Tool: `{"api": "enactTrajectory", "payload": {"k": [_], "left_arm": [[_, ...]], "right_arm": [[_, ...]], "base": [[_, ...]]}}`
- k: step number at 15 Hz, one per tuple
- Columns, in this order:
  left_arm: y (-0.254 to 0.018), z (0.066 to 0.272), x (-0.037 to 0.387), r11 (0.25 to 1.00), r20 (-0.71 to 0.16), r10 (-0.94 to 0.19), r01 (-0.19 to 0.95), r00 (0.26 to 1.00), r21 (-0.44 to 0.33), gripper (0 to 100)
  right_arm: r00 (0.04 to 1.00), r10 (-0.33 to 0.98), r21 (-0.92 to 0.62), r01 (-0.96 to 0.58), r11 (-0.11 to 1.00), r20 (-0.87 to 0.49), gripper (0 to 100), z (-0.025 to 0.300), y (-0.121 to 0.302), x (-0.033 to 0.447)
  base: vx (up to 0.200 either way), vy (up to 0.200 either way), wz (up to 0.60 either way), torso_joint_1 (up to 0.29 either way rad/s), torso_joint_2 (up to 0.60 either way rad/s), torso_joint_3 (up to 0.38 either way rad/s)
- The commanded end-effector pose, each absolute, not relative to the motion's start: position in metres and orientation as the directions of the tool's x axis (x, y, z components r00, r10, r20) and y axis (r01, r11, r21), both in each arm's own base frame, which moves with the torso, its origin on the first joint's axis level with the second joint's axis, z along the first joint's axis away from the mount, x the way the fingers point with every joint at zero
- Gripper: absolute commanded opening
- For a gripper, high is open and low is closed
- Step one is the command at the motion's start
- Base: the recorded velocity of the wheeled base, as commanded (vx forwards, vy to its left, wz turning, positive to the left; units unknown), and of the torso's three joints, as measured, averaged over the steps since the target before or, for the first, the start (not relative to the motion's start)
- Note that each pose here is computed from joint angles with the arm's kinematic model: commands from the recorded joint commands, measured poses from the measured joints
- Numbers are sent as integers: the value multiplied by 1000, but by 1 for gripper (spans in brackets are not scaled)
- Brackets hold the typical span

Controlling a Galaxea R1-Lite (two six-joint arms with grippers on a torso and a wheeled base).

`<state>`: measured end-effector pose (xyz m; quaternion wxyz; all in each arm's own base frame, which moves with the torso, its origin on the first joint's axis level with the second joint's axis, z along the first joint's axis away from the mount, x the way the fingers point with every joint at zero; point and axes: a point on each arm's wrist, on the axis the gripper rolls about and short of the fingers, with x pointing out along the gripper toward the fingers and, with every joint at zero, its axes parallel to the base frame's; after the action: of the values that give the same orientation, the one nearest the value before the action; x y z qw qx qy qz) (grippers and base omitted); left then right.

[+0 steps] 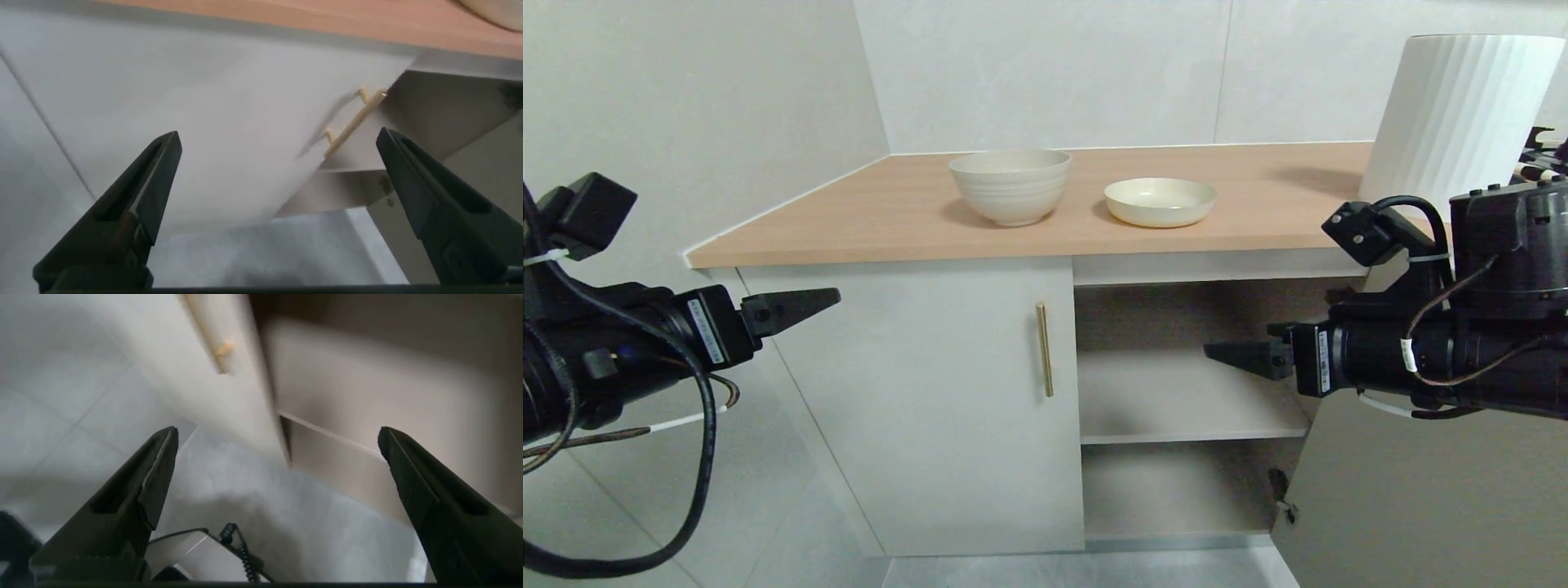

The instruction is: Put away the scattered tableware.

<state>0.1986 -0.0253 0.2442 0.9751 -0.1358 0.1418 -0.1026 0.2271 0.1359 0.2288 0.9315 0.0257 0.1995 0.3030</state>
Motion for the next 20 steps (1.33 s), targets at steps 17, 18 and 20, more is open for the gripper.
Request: {"api": "enactTrajectory", "payload": {"k": [17, 18, 20], "left_arm": [[-25, 246, 195, 945, -244, -240, 168, 940, -280, 100], [-25, 245, 195, 945, -245, -239, 168, 939, -280, 100], [-25, 245, 196, 945, -248, -239, 167, 939, -280, 100]], "right_arm": [[713, 643, 224, -603, 766, -279, 100, 242, 128, 198], [713, 644, 219, -605, 765, -277, 100, 242, 128, 198], [713, 643, 217, -606, 765, -279, 100, 242, 128, 198]], "base": [[35, 0, 0, 0, 1, 1], [0, 0, 0, 27, -90, -41], [0, 0, 0, 71, -288, -217]]}}
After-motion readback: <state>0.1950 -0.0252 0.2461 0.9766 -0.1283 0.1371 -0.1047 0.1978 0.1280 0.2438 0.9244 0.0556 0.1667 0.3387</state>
